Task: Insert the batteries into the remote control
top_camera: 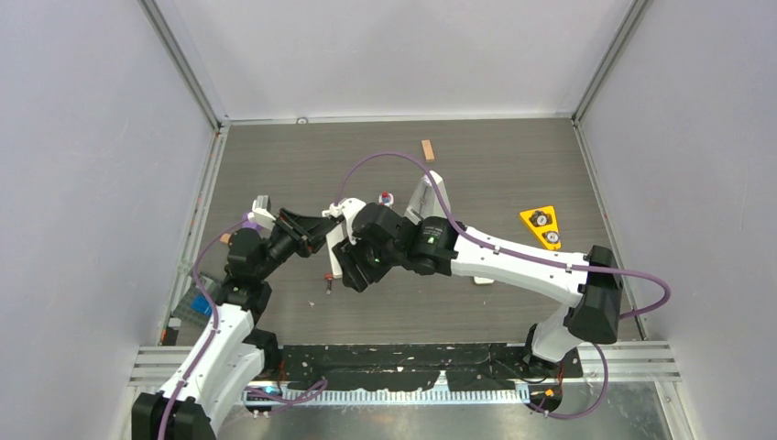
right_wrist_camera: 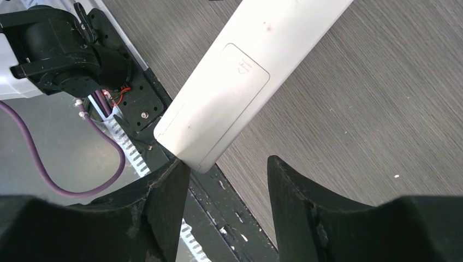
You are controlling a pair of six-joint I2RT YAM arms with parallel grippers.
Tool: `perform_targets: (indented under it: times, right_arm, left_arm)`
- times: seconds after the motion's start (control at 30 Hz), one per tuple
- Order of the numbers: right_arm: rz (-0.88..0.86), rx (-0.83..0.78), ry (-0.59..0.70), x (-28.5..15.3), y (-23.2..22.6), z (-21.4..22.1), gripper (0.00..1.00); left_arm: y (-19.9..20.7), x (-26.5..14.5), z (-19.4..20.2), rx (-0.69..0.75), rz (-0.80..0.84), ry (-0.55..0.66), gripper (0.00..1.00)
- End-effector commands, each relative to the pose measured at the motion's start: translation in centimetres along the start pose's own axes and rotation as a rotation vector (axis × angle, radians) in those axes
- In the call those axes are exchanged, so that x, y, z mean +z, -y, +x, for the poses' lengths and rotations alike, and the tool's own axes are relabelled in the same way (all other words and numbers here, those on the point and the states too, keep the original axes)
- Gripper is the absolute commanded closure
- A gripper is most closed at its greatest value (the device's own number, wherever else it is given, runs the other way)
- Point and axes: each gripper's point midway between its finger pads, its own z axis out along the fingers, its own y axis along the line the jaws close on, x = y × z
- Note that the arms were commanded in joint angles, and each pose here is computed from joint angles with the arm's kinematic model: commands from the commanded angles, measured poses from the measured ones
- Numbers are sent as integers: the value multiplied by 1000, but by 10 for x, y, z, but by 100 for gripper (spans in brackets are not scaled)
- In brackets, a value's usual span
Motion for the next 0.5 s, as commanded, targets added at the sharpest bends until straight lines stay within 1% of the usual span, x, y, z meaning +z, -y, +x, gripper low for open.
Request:
perform_targets:
  times: [0.0, 0.17, 0.23, 0.3, 0.33, 0.37, 0.4, 0.43, 0.47]
  right_arm:
    - [61, 32, 101, 1, 14, -33, 41]
    - [17, 15, 118, -5, 7, -34, 37]
    - [-73, -9, 113, -11, -7, -30, 32]
    - [-130, -27, 114, -20, -15, -26, 25]
    - [-153, -32, 125, -27, -17, -24, 23]
    - [-181, -27, 103, -27, -18, -13, 19]
    - [-214, -16, 143, -38, -23, -19, 18]
    - [-242, -2, 150, -39, -23, -16, 16]
    - [-266, 31, 180, -51, -25, -20, 15]
  left_arm:
    - [24, -7, 15, 25, 79, -78, 100]
    - [26, -6, 13, 28, 90, -63, 100]
    - [29, -6, 11, 39, 102, -54, 100]
    - [31, -4, 9, 47, 113, -47, 100]
    - [33, -4, 8, 53, 122, -44, 100]
    - [34, -4, 8, 57, 128, -43, 100]
    - [35, -3, 7, 64, 136, -42, 100]
    - [36, -3, 7, 67, 147, -41, 100]
    - [39, -4, 7, 76, 167, -39, 100]
